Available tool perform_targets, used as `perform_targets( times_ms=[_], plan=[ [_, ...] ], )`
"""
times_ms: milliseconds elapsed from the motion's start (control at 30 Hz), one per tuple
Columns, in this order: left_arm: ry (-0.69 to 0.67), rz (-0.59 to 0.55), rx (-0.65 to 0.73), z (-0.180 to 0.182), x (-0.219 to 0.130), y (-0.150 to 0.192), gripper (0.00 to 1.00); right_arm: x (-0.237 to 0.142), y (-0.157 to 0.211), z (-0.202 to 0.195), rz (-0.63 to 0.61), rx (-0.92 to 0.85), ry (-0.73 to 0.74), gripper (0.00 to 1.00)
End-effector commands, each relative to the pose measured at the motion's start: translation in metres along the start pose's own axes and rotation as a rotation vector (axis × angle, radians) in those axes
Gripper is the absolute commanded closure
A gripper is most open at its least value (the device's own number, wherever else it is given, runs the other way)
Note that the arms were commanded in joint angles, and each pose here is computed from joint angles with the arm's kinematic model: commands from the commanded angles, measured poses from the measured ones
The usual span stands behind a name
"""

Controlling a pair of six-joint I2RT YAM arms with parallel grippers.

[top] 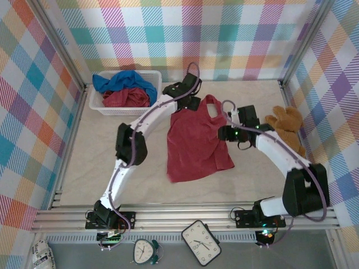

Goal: Fold and stack the tank tops

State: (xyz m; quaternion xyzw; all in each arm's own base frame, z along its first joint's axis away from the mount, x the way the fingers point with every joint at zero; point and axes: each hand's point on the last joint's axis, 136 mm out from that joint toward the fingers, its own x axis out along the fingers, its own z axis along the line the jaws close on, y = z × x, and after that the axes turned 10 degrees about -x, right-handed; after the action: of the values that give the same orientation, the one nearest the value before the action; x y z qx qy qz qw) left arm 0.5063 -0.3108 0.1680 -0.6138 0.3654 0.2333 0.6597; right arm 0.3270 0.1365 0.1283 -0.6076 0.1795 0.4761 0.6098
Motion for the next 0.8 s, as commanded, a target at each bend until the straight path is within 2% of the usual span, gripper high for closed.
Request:
perform_targets(
  times_ms=[0,167,400,567,767],
  plan=[
    [0.121,-0.002,-0.174,0.004,-0.071,0.007,0.28,-0.003,0.053,0.01,0.123,-0.003,0.059,0.48],
    [0.152,0.077,-0.342,0.021,-0.099,0.082,0.28,0.01,0.094,0.012,0.213,0.053,0.086,0.5],
    [0.085,0.197,-0.489,0.039,-0.109,0.189,0.27,0.033,0.111,0.01,0.299,0.086,0.126,0.55],
    [0.09,0.253,-0.555,0.038,-0.11,0.236,0.28,0.044,0.114,0.007,0.318,0.057,0.164,0.62],
    [0.07,0.318,-0.572,0.032,-0.109,0.274,0.28,0.049,0.119,0.006,0.328,0.048,0.181,0.81]
  ],
)
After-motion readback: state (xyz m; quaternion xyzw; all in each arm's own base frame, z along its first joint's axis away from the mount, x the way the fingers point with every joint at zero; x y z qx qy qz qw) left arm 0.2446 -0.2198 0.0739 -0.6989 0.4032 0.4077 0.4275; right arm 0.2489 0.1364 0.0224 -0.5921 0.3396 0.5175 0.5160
